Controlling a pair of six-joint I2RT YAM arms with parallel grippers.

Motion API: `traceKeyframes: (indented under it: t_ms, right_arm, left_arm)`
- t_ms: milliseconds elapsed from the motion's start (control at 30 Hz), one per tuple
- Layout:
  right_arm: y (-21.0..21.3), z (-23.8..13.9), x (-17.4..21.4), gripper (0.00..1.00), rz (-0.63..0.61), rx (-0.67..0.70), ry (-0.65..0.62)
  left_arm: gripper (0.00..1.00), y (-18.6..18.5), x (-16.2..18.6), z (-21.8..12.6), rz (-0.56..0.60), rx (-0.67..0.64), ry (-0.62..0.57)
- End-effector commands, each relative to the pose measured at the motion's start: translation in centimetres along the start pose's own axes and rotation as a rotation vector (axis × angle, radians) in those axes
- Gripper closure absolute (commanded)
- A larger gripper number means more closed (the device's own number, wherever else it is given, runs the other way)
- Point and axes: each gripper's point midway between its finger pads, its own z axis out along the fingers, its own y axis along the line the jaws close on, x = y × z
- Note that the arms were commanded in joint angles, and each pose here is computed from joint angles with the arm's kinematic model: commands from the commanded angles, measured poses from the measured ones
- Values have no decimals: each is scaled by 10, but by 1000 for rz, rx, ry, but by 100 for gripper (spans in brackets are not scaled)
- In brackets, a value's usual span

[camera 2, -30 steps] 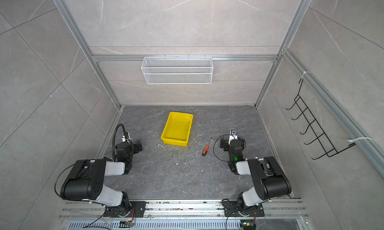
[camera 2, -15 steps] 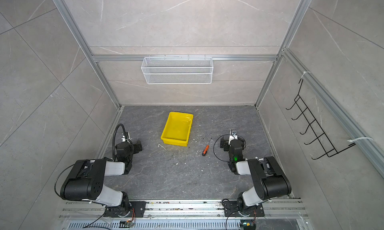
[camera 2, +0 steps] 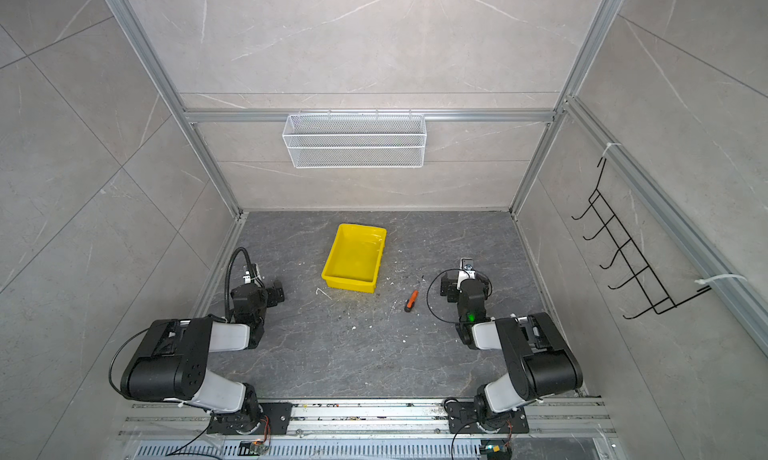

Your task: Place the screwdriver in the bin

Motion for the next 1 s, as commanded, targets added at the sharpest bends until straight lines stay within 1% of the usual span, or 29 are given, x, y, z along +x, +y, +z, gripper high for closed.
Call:
traceKeyframes:
  t_ms: [0, 67, 100, 133, 167, 200, 267, 333, 400, 433, 467, 500, 567, 600, 633, 667, 700, 733, 800, 867, 967]
  right_arm:
    - [3, -7, -10, 1, -16, 1, -53]
    - [-5, -20, -15, 1, 3, 41, -99]
    - [-6, -26, -26, 1, 3, 55, -143]
    - [-9, -34, -35, 1, -2, 91, -158]
    - [-11, -41, -40, 1, -10, 106, -141]
    - [-10, -47, -45, 1, -7, 100, -116]
    - [-11, -64, -70, 1, 46, 74, -80]
    - [-8, -84, -100, 1, 83, 15, -122]
    - [-12, -105, -123, 1, 130, -2, -136]
    - [-17, -116, -133, 1, 164, 7, -137]
    - [-25, -125, -139, 1, 206, 34, -122]
    - [-37, -132, -139, 1, 269, 91, -94]
    - [-77, -151, -118, 1, 484, 334, 13]
    - [-93, -162, -103, 1, 560, 451, 54]
    - [-105, -171, -89, 0, 612, 554, 88]
    - [-110, -176, -82, 0, 616, 600, 115]
    - [-107, -173, -84, 0, 557, 577, 134]
    - [-103, -170, -86, 0, 521, 547, 152]
    - [-92, -166, -86, 0, 499, 481, 183]
    - [-77, -159, -85, 0, 487, 380, 199]
    - [-53, -153, -84, 1, 473, 223, 204]
  left_arm:
    - [0, -1, -27, -8, -7, 6, -101]
    - [0, 3, -35, -18, -17, 0, -89]
    - [0, 4, -40, -22, -26, 0, -67]
    - [0, 5, -46, -27, -48, -2, -22]
    - [0, 6, -59, -32, -96, -6, 6]
    - [0, 5, -63, -38, -125, 9, 55]
    - [0, -8, -76, -53, -178, 87, 135]
    - [0, -23, -79, -69, -232, 176, 219]
    - [0, -47, -79, -86, -295, 320, 282]
    - [0, -60, -79, -95, -320, 404, 292]
    - [0, -66, -79, -103, -341, 449, 296]
    - [0, -67, -77, -109, -361, 459, 301]
    - [0, -61, -73, -123, -390, 448, 300]
    - [0, -60, -72, -130, -388, 452, 294]
    - [0, -57, -70, -138, -385, 453, 284]
    - [0, -55, -68, -143, -381, 452, 276]
    - [0, -52, -64, -146, -389, 439, 269]
    - [0, -44, -55, -146, -407, 392, 274]
    - [0, -25, -33, -144, -460, 265, 302]
    - [0, -8, -11, -144, -499, 151, 339]
    - [0, 8, 14, -144, -509, 40, 381]
